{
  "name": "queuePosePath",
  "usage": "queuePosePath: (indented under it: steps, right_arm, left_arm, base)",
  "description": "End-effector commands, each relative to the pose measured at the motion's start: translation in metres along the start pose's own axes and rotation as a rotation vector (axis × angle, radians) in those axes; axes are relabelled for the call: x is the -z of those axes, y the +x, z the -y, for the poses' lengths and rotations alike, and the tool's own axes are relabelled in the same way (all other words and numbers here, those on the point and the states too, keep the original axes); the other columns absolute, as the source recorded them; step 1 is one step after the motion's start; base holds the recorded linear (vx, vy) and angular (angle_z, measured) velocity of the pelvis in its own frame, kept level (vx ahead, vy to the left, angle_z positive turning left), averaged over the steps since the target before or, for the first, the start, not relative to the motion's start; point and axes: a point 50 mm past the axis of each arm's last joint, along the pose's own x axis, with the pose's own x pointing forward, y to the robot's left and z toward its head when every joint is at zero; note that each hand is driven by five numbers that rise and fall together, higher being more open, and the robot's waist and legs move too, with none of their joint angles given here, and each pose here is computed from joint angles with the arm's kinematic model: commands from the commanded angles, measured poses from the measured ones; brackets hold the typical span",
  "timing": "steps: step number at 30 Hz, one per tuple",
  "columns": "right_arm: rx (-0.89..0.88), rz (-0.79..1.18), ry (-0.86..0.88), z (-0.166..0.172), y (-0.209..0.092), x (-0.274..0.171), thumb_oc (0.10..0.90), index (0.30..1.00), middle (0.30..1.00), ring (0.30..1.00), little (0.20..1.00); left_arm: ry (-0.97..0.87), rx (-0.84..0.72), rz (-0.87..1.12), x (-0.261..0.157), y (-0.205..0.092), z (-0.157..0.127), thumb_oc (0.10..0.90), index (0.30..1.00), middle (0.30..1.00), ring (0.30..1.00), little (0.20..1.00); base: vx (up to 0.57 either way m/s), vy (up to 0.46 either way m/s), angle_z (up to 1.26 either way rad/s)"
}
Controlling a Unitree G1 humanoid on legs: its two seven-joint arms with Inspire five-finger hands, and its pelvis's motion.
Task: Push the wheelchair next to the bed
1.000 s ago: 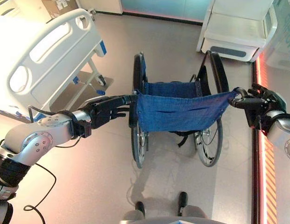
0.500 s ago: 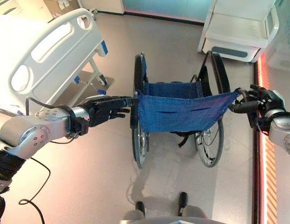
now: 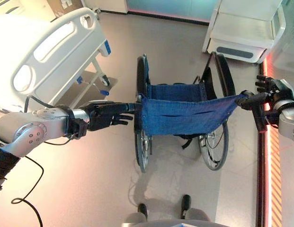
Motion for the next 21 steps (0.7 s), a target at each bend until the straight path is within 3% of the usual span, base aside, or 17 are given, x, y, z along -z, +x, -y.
queuePosePath:
  steps: [1,15,21]
  right_arm:
    - [0.146,0.223,-0.059,0.037,-0.005,-0.063,0.8,0.9,0.9,0.9,0.9]
    - [0.219,0.192,-0.116,0.038,0.004,-0.066,0.8,0.9,0.9,0.9,0.9]
    - [0.259,0.205,-0.113,0.048,0.003,-0.076,0.8,0.9,0.9,0.9,0.9]
  left_arm:
    - [0.007,0.088,0.133,-0.034,-0.006,0.016,0.8,0.9,0.9,0.9,0.9]
    - [0.048,0.012,0.021,-0.024,0.002,-0.004,0.8,0.9,0.9,0.9,0.9]
    - [0.205,-0.204,0.032,-0.036,-0.01,-0.032,0.8,0.9,0.9,0.9,0.9]
  base:
    - [0.0,0.0,0.0]
    - [-0.01,-0.002,0.0]
    - [0.0,0.0,0.0]
